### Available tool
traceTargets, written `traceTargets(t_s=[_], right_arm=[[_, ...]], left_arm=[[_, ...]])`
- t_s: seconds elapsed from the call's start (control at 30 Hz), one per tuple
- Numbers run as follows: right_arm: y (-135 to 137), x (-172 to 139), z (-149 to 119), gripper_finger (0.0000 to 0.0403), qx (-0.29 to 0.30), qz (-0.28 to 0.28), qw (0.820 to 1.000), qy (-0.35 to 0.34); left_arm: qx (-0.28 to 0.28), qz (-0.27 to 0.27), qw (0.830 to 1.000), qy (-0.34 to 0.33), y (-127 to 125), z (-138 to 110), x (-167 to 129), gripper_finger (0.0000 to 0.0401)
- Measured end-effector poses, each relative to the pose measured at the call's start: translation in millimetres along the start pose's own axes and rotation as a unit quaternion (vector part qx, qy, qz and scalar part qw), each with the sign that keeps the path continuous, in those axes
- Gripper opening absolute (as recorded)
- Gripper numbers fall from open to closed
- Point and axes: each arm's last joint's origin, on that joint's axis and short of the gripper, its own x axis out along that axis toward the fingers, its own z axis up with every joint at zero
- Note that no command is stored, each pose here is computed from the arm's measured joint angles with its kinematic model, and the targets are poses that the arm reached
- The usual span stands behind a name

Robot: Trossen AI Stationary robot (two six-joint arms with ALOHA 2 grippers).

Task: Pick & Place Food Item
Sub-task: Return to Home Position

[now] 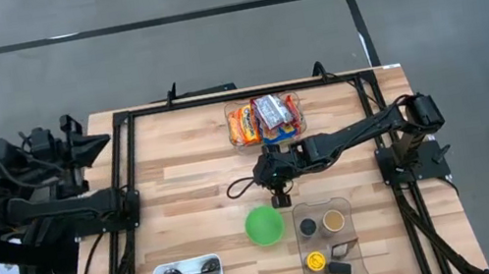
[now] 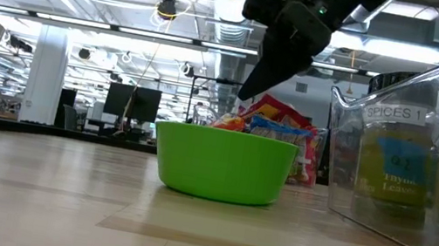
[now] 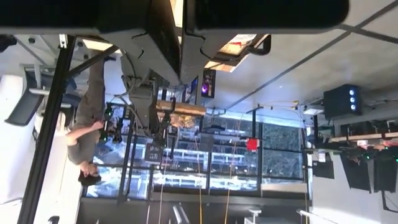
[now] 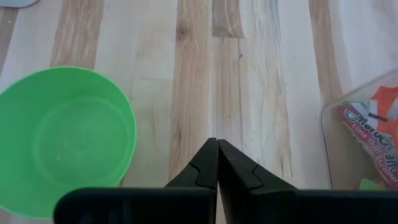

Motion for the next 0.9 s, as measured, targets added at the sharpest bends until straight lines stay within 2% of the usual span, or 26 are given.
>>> traceTargets(t_s=[0.53, 0.9], right_arm=[[0.0, 0.0, 1.2, 0.0, 0.001, 0.0, 1.0, -0.006], [0.0, 0.0, 1.4, 0.0, 0.001, 0.0, 1.0, -0.007]], left_arm=[[-0.012, -0.002, 0.999, -0.047, 7.7, -0.9, -37.8, 0.0007], [-0.016, 0.003, 0.998, -0.06, 10.5, -2.5, -49.3, 0.0007]])
